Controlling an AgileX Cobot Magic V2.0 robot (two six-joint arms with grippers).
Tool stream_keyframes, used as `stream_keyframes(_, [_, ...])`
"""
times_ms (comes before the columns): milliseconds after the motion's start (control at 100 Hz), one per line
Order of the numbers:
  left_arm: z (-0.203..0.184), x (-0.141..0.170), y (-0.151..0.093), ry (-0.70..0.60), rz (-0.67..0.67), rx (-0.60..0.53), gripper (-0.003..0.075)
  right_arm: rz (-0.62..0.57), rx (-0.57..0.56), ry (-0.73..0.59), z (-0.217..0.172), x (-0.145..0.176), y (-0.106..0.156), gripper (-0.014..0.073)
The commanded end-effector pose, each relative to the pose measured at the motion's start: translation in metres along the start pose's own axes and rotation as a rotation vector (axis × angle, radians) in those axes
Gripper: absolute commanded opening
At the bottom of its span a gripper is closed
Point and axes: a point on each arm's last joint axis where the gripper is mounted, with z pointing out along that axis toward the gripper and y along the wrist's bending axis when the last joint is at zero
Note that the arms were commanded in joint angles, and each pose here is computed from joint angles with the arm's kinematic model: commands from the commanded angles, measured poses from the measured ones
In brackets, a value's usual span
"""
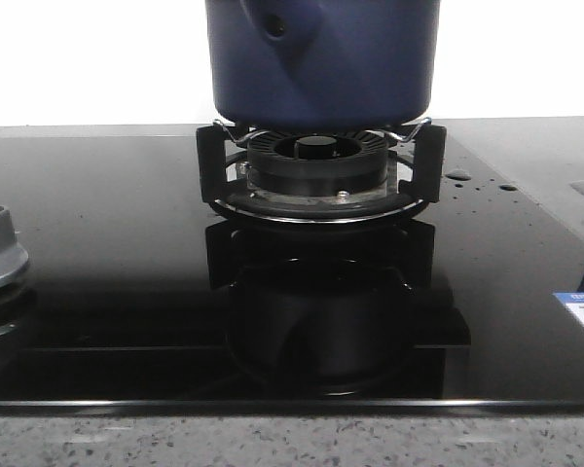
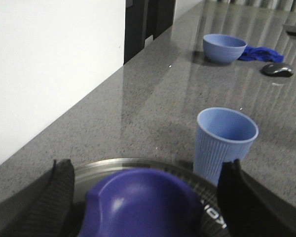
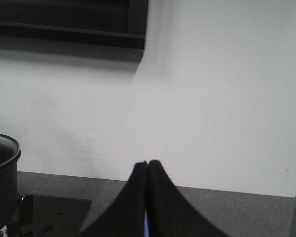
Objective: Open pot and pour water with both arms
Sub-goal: 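Lower the glass lid onto the pot with the left gripper and release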
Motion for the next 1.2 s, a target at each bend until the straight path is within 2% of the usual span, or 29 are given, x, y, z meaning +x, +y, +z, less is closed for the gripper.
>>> stream_keyframes(0, [-0.022,-0.052,-0.024,-0.159,0.045,0.025,0.0534,0.004,-0.033,-0.062,0.001,-0.012,0.002,-0.0064])
stream_keyframes(100, [-0.050,-0.077,-0.036,-0.197,0.097,-0.020,0.0485,0.004,-0.027,-0.055,0.001,-0.011,0.002,-0.0064])
stream_keyframes(210, [-0.096,-0.105,-0.047,-0.213,0.067,-0.150,0.0305,-0.005,-0.012,-0.035,0.001,-0.009,0.000,-0.0065])
stream_keyframes(260, [-0.114,-0.115,-0.053,-0.223,0.047,-0.210,0.0247,-0.039,-0.010,-0.024,0.001,-0.008,0.000,-0.0065])
stream_keyframes(380, [-0.160,-0.133,-0.085,-0.247,0.116,-0.326,0.0126,-0.128,-0.017,-0.011,0.001,-0.007,0.001,-0.0071])
stream_keyframes(480, [-0.184,-0.129,-0.116,-0.235,0.176,-0.402,0.0061,-0.121,-0.023,-0.012,0.001,-0.007,0.001,-0.0071])
stream_keyframes(600, [-0.204,-0.101,-0.154,-0.226,0.195,-0.487,0.0034,-0.065,-0.077,-0.016,0.001,-0.007,0.006,-0.0071])
stream_keyframes(730, [-0.222,-0.046,-0.187,-0.238,0.156,-0.615,0.0005,-0.067,-0.123,-0.002,0.000,-0.005,0.009,-0.0071])
stream_keyframes(820, [-0.232,-0.003,-0.196,-0.242,0.113,-0.723,-0.0020,-0.059,-0.144,0.010,0.000,-0.004,0.011,-0.0071])
stream_keyframes(930, [-0.237,0.037,-0.208,-0.235,0.088,-0.768,-0.0020,-0.053,-0.169,0.011,0.000,-0.003,0.013,-0.0071])
stream_keyframes(1050, [-0.237,0.063,-0.214,-0.222,0.067,-0.767,-0.0020,-0.052,-0.174,0.010,-0.001,-0.004,0.013,-0.0071])
stream_keyframes(1190, [-0.236,0.077,-0.216,-0.215,0.051,-0.759,-0.0020,-0.052,-0.173,0.011,0.000,-0.003,0.013,-0.0071])
